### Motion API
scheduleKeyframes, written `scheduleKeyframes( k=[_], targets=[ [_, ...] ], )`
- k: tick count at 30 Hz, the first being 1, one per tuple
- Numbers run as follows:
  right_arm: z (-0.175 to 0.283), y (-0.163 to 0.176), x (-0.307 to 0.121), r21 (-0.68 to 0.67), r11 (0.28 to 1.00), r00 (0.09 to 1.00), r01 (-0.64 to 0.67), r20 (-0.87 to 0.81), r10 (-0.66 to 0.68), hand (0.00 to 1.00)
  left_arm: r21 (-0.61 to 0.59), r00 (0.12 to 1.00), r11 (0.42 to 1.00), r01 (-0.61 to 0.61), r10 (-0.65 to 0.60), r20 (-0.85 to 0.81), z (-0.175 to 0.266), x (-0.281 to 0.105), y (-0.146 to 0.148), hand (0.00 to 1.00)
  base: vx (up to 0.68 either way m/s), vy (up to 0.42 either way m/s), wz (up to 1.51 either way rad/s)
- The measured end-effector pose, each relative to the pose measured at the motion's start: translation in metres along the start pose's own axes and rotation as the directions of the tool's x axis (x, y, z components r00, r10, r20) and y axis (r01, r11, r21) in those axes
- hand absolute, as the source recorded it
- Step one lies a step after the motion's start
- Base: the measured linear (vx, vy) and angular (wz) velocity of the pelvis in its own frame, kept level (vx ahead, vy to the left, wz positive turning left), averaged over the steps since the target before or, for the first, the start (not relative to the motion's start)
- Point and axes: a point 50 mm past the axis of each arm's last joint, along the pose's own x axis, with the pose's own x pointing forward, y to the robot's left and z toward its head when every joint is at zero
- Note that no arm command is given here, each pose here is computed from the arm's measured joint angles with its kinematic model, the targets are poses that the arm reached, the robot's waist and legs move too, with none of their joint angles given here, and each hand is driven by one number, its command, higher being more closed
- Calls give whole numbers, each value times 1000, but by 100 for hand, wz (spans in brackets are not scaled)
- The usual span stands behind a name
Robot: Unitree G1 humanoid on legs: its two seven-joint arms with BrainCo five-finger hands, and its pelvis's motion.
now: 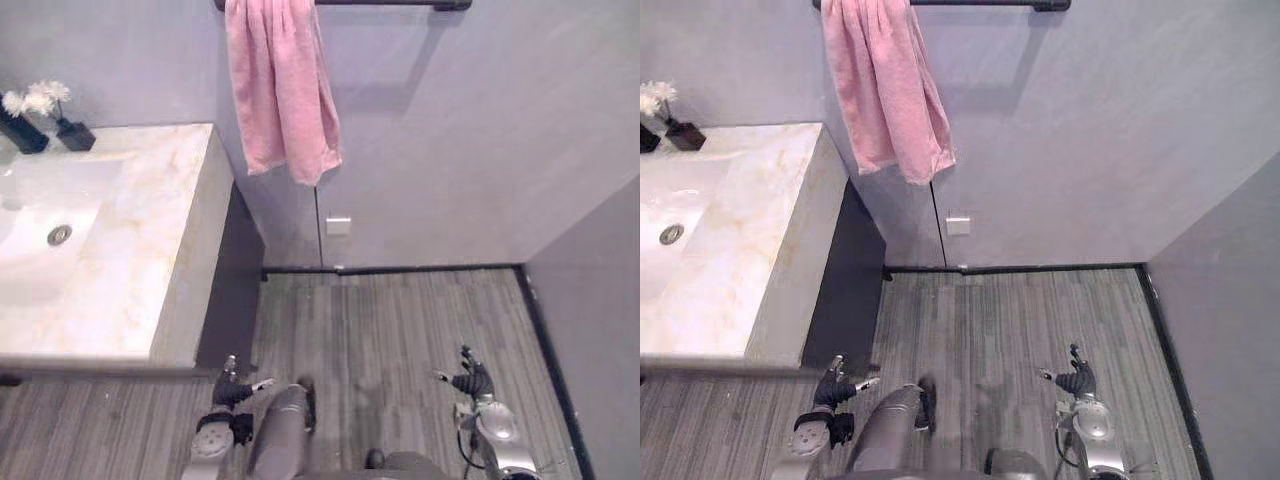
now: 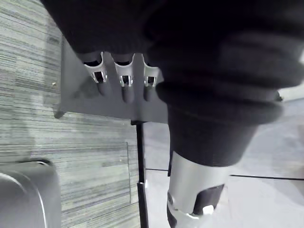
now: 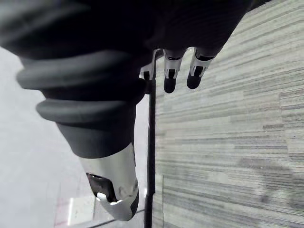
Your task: Organize washtable
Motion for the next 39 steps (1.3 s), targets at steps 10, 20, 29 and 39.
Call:
scheduleKeyframes(
  k=[10,20,29,39],
  targets=[
    [-10,14,-3,-31,998,998,-51,-50,49,0,28,999,1000,12,-10,-48,-8,2,-2,0,465,154,-1],
    [-32,14,-13,-21,999,991,-44,-126,41,0,11,997,1000,9,-9,-78,-15,0,-9,0,256,-120,37],
    [-33,5,-13,-6,1000,991,-9,-131,8,0,-9,998,1000,16,-15,59,17,6,-9,0,50,59,6],
    [-26,5,-14,0,1000,997,-9,-81,9,0,-71,929,997,27,2,370,87,-3,-12,0,4,22,-5]
  ],
)
